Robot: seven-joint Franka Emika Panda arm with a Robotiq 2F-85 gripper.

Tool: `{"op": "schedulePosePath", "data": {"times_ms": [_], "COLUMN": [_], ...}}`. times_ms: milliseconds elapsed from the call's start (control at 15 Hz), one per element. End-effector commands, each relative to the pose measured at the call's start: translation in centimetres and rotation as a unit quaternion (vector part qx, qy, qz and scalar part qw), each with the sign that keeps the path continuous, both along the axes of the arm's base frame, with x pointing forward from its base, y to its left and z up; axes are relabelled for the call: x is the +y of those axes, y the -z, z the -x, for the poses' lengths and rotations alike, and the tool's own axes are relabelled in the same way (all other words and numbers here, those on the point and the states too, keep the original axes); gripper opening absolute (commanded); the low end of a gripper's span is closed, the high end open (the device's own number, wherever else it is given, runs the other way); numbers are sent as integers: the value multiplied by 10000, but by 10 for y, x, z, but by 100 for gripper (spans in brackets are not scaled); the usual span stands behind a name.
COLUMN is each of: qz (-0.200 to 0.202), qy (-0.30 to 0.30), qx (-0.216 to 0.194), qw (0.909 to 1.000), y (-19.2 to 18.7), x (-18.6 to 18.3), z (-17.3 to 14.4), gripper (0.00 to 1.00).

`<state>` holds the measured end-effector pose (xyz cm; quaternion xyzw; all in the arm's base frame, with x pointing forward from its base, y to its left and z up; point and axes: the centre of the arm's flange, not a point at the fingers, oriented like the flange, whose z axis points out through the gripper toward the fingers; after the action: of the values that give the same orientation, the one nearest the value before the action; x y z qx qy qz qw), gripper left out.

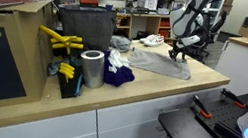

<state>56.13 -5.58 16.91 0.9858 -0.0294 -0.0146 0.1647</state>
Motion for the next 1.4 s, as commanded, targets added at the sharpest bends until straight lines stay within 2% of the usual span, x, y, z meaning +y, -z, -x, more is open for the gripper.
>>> {"op": "schedulePosePath", "data": {"times_ms": [0, 333, 933, 1133, 1333], "qz": [68, 100, 145, 341, 605], "qy": [19, 76, 76, -17, -170], "qx": [-140, -179, -331, -814, -1578], "qw": [9999, 9998, 9993, 9961, 9855], "y": [-3, -6, -13, -28, -51], "x": [-2, -4, -3, -8, -13], "z": [8, 7, 7, -6, -26], "gripper": [38, 1, 0, 0, 0]}}
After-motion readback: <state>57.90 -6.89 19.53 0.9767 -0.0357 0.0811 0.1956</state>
